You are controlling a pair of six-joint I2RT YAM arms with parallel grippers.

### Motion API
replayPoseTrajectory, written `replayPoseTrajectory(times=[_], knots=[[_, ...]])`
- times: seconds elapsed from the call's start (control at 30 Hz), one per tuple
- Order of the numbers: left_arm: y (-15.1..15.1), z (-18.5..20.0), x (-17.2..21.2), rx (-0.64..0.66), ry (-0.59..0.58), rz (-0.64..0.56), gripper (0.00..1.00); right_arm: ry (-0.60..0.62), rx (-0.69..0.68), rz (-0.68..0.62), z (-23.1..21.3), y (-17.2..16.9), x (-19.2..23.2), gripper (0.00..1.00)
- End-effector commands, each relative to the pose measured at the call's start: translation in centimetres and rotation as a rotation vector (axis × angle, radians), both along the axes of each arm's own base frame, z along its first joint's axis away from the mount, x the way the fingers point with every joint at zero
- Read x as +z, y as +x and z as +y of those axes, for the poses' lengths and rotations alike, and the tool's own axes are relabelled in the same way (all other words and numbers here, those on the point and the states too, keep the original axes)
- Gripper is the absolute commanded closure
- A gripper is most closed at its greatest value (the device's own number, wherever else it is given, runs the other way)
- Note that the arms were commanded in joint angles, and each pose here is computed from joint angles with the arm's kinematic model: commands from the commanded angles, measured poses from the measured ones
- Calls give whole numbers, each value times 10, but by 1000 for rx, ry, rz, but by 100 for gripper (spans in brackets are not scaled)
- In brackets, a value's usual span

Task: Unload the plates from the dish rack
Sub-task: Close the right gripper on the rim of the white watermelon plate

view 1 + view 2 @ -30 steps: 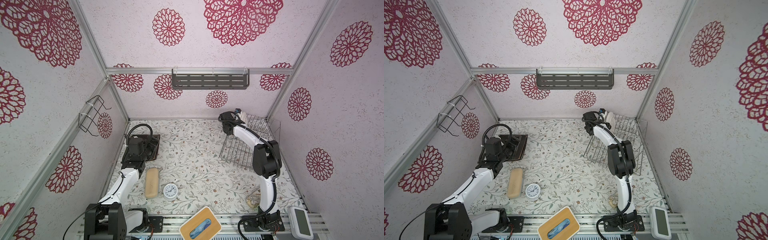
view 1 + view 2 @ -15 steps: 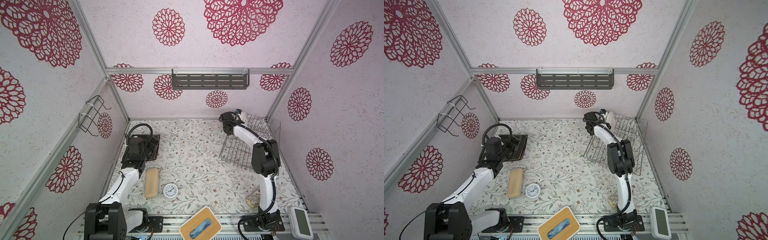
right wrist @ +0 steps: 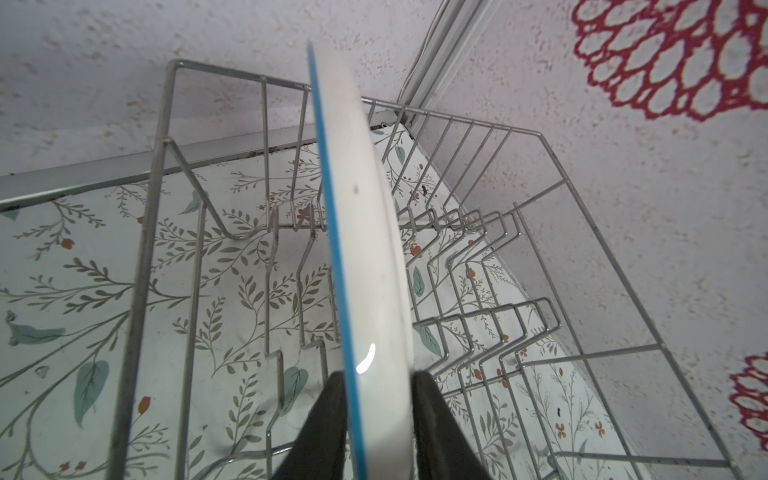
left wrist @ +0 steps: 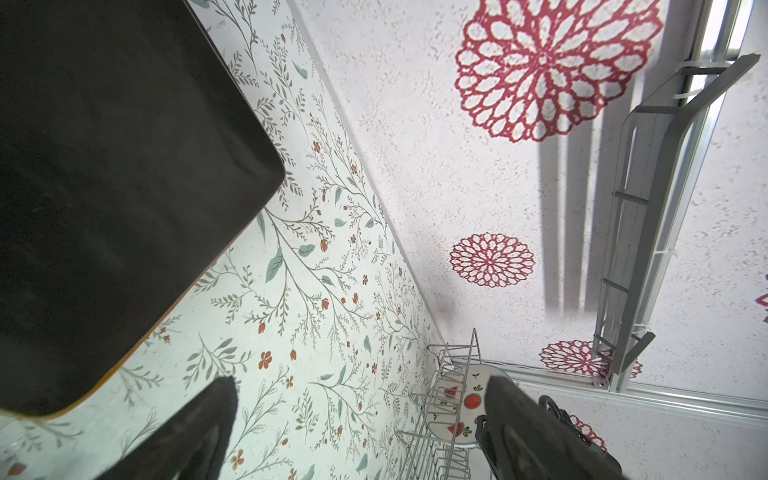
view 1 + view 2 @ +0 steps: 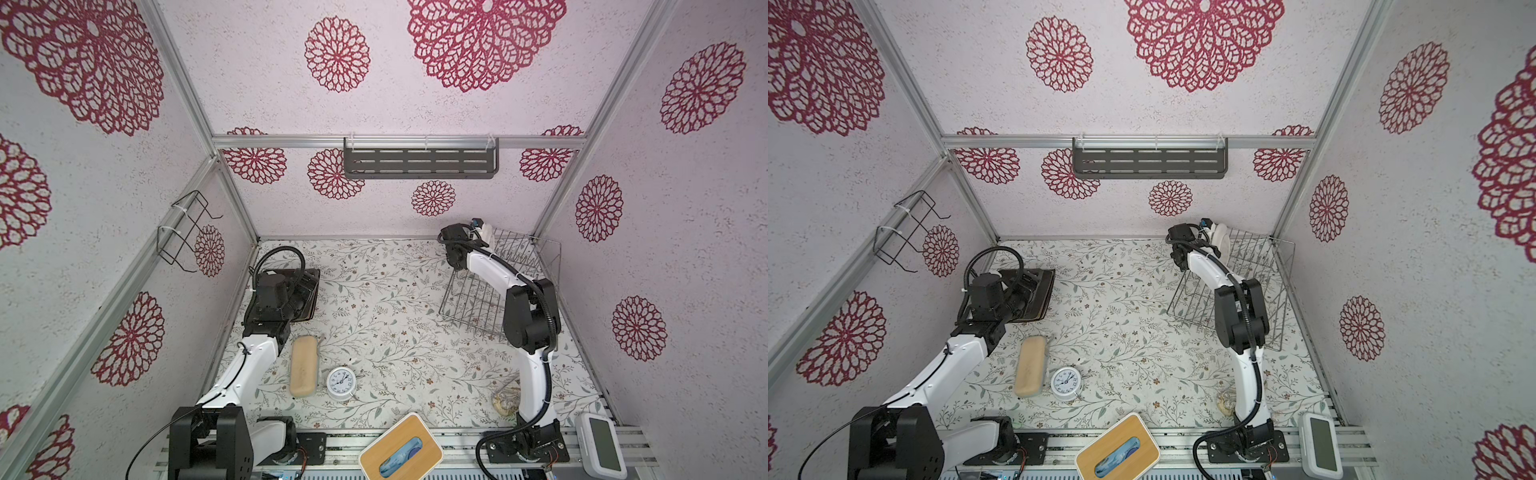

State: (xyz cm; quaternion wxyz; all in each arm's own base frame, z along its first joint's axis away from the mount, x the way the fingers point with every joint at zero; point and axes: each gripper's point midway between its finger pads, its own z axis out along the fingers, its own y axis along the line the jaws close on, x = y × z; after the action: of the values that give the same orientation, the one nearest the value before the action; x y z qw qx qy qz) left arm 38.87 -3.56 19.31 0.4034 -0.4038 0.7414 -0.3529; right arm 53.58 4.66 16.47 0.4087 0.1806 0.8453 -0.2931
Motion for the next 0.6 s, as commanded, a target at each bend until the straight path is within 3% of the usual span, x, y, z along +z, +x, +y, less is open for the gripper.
replayPoseTrajectory(times=[0.0, 0.57], knots=[[4, -3, 13, -14, 18, -37, 3, -11, -23, -31, -6, 2, 16, 73], [4, -5, 14, -19, 7, -40, 3, 3, -13, -33, -5, 2, 17, 85]])
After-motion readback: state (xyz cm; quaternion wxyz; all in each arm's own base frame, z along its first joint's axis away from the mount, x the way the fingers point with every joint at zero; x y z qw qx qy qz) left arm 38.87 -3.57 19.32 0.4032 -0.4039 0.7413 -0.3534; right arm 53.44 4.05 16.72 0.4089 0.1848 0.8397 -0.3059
